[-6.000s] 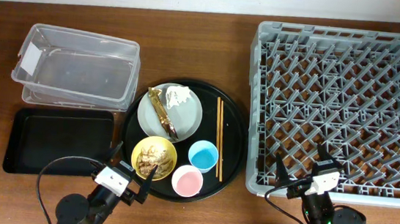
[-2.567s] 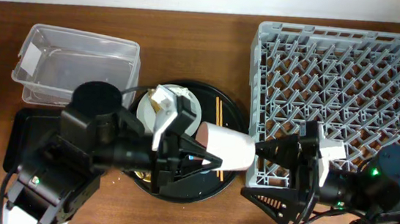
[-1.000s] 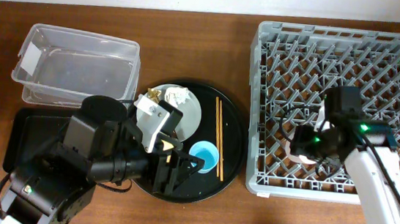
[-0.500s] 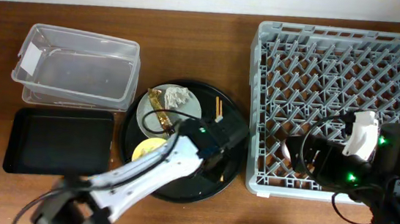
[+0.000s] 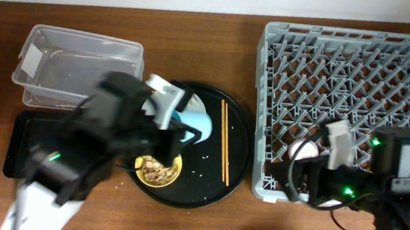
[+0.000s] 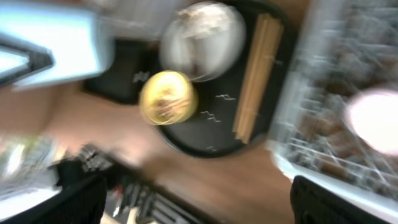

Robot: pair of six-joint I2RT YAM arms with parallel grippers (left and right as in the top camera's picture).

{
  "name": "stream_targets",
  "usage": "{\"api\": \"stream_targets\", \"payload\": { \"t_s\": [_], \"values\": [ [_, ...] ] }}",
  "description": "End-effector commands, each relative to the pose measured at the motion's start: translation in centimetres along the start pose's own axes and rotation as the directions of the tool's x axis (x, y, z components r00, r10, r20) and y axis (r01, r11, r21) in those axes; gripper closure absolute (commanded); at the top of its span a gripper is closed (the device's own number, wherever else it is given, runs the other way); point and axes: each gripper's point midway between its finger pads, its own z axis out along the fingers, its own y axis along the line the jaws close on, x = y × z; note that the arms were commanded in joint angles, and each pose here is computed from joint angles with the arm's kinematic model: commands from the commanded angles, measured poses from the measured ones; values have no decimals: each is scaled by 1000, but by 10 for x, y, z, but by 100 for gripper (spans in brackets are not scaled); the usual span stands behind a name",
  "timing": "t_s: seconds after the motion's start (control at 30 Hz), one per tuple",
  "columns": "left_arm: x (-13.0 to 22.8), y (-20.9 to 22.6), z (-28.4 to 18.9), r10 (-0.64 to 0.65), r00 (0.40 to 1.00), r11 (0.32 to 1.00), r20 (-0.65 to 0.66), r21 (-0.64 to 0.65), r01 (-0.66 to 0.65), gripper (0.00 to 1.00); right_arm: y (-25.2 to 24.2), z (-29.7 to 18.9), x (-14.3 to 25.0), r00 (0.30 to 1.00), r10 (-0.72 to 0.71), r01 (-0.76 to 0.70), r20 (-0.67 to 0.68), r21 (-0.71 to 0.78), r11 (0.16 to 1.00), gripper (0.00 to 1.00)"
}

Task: Sort waste into correct bins and load items into the dishwasher rack
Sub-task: 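Grasp the blue cup with the left gripper and pass to right gripper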

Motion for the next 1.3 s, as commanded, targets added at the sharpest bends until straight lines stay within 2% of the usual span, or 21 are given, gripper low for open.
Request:
{"api": "stream_targets", "payload": {
  "t_s": [0.0, 0.07, 0.1, 0.17, 0.33, 0.37, 0.43, 0.47, 0.57, 0.63, 0.7, 0.87, 0.93, 1.03, 1.1, 1.17, 1.23, 1.27],
  "values": [
    [1, -85, -50, 187, 976, 875, 113, 432, -218, 100, 48, 15, -9, 972, -230, 232, 36, -243, 942, 5],
    [9, -106, -63, 250, 958, 786, 141, 549, -285, 100, 73, 13, -28, 940, -311, 340, 139, -343, 876, 5],
    [10, -110, -66, 253, 957, 770, 144, 569, -289, 100, 80, 12, -31, 935, -319, 355, 155, -380, 854, 5],
    [10, -110, -66, 267, 951, 765, 155, 566, -307, 100, 104, 0, -27, 894, -389, 447, 223, -508, 736, 5],
    [9, -108, -63, 283, 945, 760, 163, 563, -324, 100, 127, -18, -26, 850, -424, 522, 313, -606, 600, 5],
    [8, -107, -62, 283, 945, 760, 162, 563, -324, 100, 135, -26, -26, 840, -424, 536, 339, -639, 551, 4],
    [4, -106, -59, 292, 940, 756, 175, 560, -339, 100, 134, -25, -27, 851, -413, 519, 325, -645, 561, 6],
    [-3, -92, -47, 284, 945, 800, 162, 504, -327, 100, 135, -26, -26, 855, -408, 512, 320, -651, 561, 10],
    [-3, -83, -23, 262, 960, 812, 98, 515, -275, 100, 143, -25, -17, 856, -420, 501, 301, -681, 534, 10],
    [-4, -85, -33, 268, 955, 813, 125, 503, -294, 100, 128, -20, -25, 878, -389, 475, 280, -620, 624, 10],
    [-6, -89, -59, 290, 935, 817, 203, 457, -353, 100, 123, -33, -31, 869, -372, 494, 326, -598, 631, 9],
    [-3, -98, -72, 317, 916, 806, 244, 440, -396, 100, 131, -42, -27, 858, -380, 513, 346, -625, 588, 9],
    [-3, -101, -63, 323, 920, 791, 224, 471, -392, 100, 138, -27, -24, 857, -409, 508, 314, -651, 564, 9],
    [-1, -107, -49, 335, 922, 766, 195, 513, -387, 100, 131, 6, -33, 877, -410, 466, 251, -653, 597, 10],
    [0, -108, -48, 333, 924, 764, 190, 519, -382, 100, 127, 17, -43, 878, -406, 463, 253, -660, 592, 14],
    [1, -110, -50, 328, 926, 756, 187, 536, -376, 100, 121, 16, -48, 890, -384, 445, 246, -649, 617, 13],
    [3, -114, -56, 331, 922, 755, 199, 530, -385, 100, 98, 8, -64, 925, -295, 379, 239, -602, 702, 13],
    [3, -115, -60, 338, 917, 756, 211, 520, -398, 100, 98, -4, -66, 924, -282, 383, 260, -633, 673, 9]
  ]
}}
